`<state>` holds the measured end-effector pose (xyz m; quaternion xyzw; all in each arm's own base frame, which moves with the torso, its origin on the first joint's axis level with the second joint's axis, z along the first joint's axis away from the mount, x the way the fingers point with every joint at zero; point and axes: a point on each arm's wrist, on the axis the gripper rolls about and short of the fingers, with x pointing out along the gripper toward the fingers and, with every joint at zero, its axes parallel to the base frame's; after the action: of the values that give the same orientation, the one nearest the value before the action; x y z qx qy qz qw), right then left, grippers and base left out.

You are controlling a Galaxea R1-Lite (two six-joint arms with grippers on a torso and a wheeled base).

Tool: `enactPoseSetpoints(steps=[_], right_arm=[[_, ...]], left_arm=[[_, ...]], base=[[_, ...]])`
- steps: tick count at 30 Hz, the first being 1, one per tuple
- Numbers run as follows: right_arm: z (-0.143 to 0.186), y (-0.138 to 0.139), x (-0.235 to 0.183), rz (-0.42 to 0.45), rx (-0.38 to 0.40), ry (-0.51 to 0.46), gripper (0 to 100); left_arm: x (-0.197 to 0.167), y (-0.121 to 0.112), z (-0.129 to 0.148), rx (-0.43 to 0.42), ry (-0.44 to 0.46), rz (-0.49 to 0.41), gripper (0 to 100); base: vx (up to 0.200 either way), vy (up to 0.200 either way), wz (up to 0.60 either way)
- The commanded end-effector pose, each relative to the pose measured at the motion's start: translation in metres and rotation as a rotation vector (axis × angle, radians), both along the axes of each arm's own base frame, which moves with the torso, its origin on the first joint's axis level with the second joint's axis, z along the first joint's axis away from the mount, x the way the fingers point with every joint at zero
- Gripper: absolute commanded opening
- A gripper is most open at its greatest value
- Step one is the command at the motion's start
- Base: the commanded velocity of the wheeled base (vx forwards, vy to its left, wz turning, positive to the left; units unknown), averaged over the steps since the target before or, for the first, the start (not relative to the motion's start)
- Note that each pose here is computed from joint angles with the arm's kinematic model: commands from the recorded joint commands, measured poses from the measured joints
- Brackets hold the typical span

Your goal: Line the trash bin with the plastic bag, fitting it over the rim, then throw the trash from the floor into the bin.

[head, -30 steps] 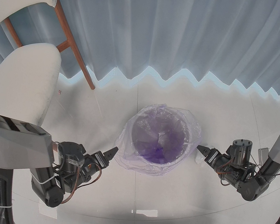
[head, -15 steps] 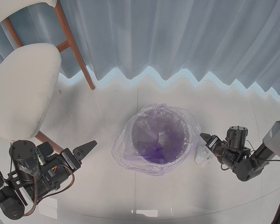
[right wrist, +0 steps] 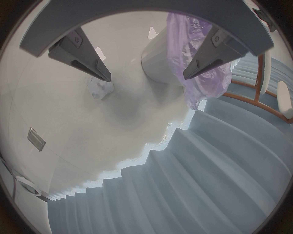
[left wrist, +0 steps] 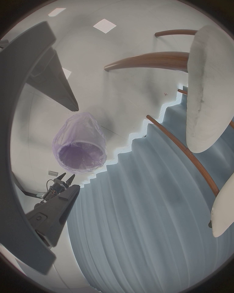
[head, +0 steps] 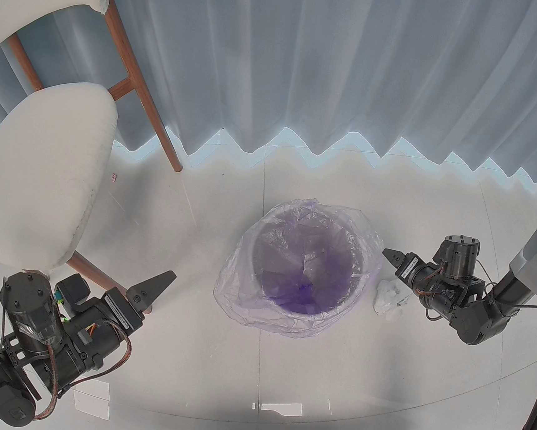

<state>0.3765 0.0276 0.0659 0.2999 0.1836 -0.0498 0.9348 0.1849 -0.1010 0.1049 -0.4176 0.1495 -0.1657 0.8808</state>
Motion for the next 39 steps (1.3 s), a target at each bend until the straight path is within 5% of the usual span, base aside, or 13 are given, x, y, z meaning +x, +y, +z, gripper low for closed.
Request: enactPoseSetpoints(steps=[1,39], right_arm=[[0.013,0.001,-0.005,0.009,0.005,-0.031,100],[-0.063,0.045,-0.046,0.142,-0.026,0.163,100]], left_arm=[[0.0,0.0,0.0,0.0,-0.002,0.001,100],[-0.006,0.005,-0.007,0.044,0.025,0.046,100]], base=[[0.0,0.0,0.0],[0.0,0.0,0.0]])
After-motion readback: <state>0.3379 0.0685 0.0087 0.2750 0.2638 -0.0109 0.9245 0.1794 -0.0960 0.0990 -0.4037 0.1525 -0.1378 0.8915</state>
